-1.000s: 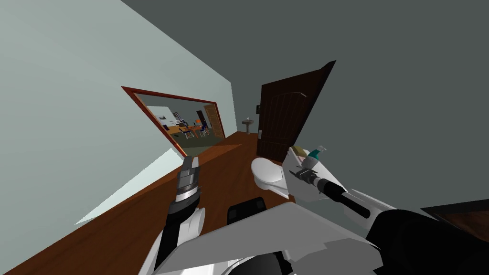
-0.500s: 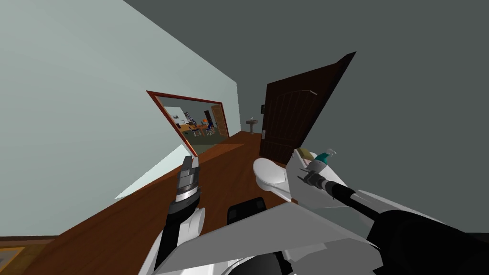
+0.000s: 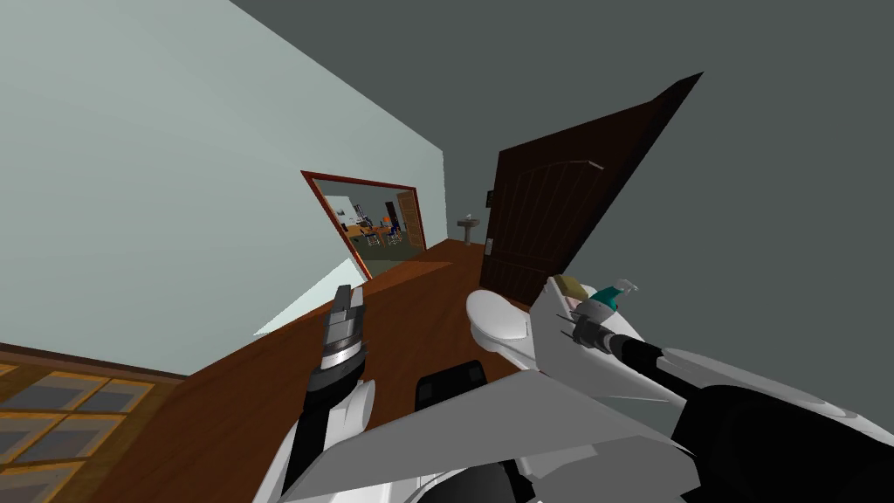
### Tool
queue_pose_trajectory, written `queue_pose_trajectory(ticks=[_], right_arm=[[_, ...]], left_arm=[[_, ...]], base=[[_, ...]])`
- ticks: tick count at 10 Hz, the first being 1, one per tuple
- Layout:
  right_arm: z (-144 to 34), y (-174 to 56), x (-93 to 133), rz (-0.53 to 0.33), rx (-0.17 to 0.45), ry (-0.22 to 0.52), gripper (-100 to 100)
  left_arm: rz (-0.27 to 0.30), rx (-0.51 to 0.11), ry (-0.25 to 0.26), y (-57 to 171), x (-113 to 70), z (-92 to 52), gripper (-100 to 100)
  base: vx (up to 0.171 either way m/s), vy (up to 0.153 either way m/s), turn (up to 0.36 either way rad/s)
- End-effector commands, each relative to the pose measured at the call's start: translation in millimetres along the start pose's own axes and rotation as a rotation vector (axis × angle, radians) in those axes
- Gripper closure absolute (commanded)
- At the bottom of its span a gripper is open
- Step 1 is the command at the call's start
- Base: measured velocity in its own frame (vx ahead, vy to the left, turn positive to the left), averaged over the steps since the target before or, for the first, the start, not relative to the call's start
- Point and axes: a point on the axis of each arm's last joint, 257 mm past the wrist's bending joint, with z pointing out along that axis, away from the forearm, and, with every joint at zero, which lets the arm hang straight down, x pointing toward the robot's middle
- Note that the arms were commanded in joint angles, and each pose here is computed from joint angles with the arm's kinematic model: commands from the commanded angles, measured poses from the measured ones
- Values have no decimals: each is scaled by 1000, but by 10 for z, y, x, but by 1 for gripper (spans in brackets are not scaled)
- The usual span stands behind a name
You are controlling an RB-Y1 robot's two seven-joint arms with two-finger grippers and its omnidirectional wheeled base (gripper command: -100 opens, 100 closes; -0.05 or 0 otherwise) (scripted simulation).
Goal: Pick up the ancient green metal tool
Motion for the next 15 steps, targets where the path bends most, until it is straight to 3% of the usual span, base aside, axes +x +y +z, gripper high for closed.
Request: queue_pose_trajectory(ticks=[1, 2, 3, 4, 5, 7, 8, 12, 13, 14, 15], right_arm=[[-25, -91, 126, -75, 0, 36, -100], [-46, -145, 233, -134, -1, 64, -100], [-9, -127, 166, -97, 0, 47, -100], [-8, -136, 178, -105, 1, 50, 0], [16, -77, 266, -85, 10, 72, -100], [25, -65, 269, -81, 11, 74, -100], [29, -66, 276, -80, 13, 77, 100], [27, -56, 276, -80, 11, 77, 100], [27, -55, 276, -80, 11, 77, 0], [12, -88, 251, -88, 9, 68, 100], [-5, -126, 192, -101, 2, 54, 100]], left_arm=[[0, 0, 0, 0, 0, 0, 0], [0, 0, 0, 0, 0, 0, 0], [0, 0, 0, 0, 0, 0, 0], [0, 0, 0, 0, 0, 0, 0], [0, 0, 0, 0, 0, 0, 0], [0, 0, 0, 0, 0, 0, 0], [0, 0, 0, 0, 0, -1, 0], [0, 0, 0, 0, 0, 0, 0], [0, 0, 0, 0, 0, 0, 0], [0, 0, 0, 0, 0, 0, 0], [0, 0, 0, 1, -1, -1, 0]], base=[[-30, -26, 110], [-27, -21, 152], [-11, -13, 36], [0, 0, 0], [-8, -29, 202], [-5, -48, 181], [0, -6, -10], [0, 0, 0], [0, 0, 0], [11, 17, -183], [16, 48, -268]])
